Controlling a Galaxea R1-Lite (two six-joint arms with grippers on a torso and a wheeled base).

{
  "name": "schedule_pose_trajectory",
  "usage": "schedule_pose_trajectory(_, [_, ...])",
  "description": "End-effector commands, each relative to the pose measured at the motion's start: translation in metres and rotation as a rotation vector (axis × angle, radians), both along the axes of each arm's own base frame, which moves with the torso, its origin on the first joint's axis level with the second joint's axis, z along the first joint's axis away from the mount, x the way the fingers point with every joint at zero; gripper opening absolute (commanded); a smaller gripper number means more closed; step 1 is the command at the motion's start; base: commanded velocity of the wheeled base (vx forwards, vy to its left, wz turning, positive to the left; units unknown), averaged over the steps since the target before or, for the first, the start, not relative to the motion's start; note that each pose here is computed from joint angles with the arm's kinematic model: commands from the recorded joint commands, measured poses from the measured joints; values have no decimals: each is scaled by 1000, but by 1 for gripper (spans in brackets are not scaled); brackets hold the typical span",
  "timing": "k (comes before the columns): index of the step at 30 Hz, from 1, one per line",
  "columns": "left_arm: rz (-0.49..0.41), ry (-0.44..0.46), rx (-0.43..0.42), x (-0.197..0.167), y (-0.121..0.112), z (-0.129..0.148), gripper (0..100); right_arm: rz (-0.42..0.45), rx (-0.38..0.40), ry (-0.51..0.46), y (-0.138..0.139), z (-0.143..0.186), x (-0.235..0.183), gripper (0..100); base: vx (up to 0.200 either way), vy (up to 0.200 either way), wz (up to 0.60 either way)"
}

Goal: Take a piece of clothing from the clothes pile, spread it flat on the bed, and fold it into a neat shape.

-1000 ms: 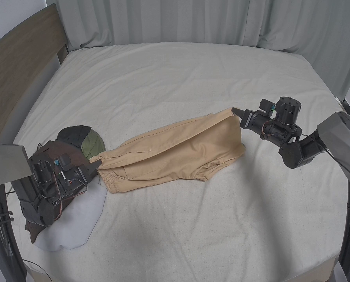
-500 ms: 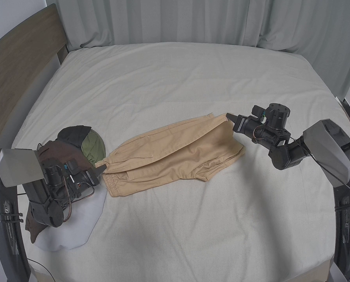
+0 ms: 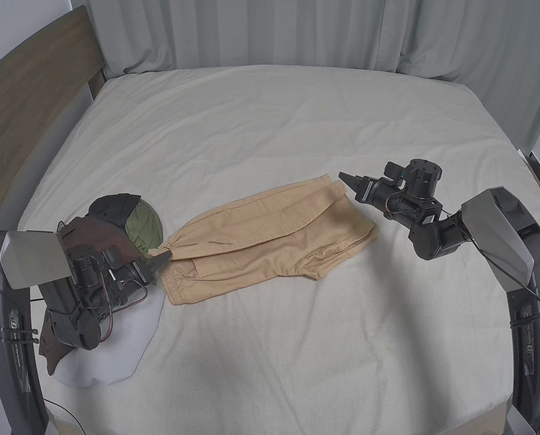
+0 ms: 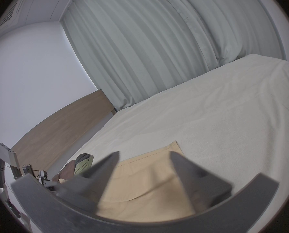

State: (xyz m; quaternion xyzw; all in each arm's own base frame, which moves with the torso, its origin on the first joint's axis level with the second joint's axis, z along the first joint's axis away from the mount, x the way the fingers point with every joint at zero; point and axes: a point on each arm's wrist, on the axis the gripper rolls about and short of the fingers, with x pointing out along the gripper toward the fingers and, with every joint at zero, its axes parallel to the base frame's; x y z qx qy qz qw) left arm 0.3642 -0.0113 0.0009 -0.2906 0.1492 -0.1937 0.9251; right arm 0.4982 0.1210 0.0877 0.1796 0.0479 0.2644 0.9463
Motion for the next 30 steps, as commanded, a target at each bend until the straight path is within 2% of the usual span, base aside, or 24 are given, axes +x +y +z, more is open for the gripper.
schedule_pose_trajectory(1, [81, -7, -86, 10, 5, 8, 100, -9, -4, 11, 5, -8, 2, 100, 0, 0, 0])
schedule_pose_trajectory(5, [112, -9, -111, 14, 10, 8, 100, -12, -4, 14, 4, -6, 0, 100, 0, 0, 0])
schedule_pose_trajectory(15, [112, -22, -112, 13, 10, 15, 100, 5, -22, 71, 9, -9, -20, 100, 0, 0, 0])
schedule_pose_trajectory(20, [102, -59, -114, 10, 7, 31, 100, -7, -37, 116, 15, -11, -33, 100, 0, 0, 0])
schedule_pose_trajectory(26, [84, -132, -112, -4, 5, 66, 100, -5, -70, 221, 19, -30, -59, 100, 0, 0, 0])
schedule_pose_trajectory(30, [63, -157, -106, -13, -2, 79, 100, -10, -86, 274, 18, -35, -75, 100, 0, 0, 0])
